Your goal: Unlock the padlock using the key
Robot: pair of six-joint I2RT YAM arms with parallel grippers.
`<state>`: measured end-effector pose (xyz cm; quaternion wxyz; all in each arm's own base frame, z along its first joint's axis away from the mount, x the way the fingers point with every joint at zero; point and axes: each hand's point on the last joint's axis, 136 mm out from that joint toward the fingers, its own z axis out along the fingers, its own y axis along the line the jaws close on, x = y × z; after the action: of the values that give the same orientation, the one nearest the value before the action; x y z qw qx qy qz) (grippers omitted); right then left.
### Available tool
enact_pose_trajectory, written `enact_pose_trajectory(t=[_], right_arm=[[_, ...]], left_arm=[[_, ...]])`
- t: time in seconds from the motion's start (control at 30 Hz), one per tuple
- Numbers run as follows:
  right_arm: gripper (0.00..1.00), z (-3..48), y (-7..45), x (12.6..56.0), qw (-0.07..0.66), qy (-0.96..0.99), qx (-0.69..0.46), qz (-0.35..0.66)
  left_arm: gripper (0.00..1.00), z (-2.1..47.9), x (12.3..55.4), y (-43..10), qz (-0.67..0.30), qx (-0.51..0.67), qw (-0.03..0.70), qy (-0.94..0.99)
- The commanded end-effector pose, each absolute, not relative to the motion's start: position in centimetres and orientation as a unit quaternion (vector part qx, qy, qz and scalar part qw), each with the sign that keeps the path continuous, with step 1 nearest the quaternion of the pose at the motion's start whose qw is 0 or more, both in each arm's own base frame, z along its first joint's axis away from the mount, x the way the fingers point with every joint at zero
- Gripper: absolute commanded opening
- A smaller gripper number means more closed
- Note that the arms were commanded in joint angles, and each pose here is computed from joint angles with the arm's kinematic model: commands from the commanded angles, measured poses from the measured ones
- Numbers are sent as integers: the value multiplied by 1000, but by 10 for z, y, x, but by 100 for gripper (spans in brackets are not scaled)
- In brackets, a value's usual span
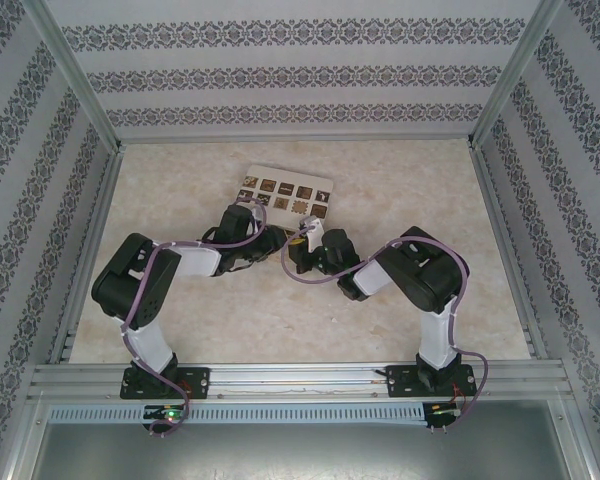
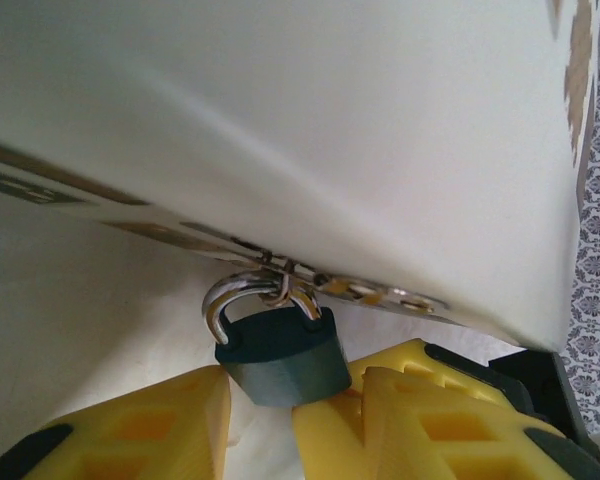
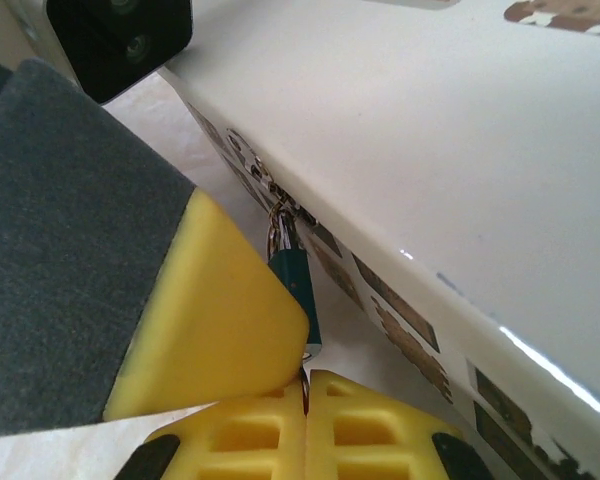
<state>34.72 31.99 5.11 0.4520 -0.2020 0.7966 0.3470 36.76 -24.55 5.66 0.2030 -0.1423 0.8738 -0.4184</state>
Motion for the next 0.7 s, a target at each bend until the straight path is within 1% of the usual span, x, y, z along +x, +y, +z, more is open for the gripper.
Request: enact_pose_trajectory(t=[0.0,0.17,0.27,0.47,0.67], right_arm=[[0,60,319,353,473,783,-185,359],[0,53,317,349,460,791,-182,361],[0,52,316,347,452,794,-180,365],[0,59,321,342,431,799,-166,385],[0,63,324,339,411,804,-148,404]], left_arm=[[44,60,358,-250,-432,-136,193,870],[56,73,355,-234,-425,-143,213,868],[61,86,353,-220,-424,-149,234,862],[65,117,352,-182,-423,-170,308,835],[65,137,347,-163,-443,-182,367,797]])
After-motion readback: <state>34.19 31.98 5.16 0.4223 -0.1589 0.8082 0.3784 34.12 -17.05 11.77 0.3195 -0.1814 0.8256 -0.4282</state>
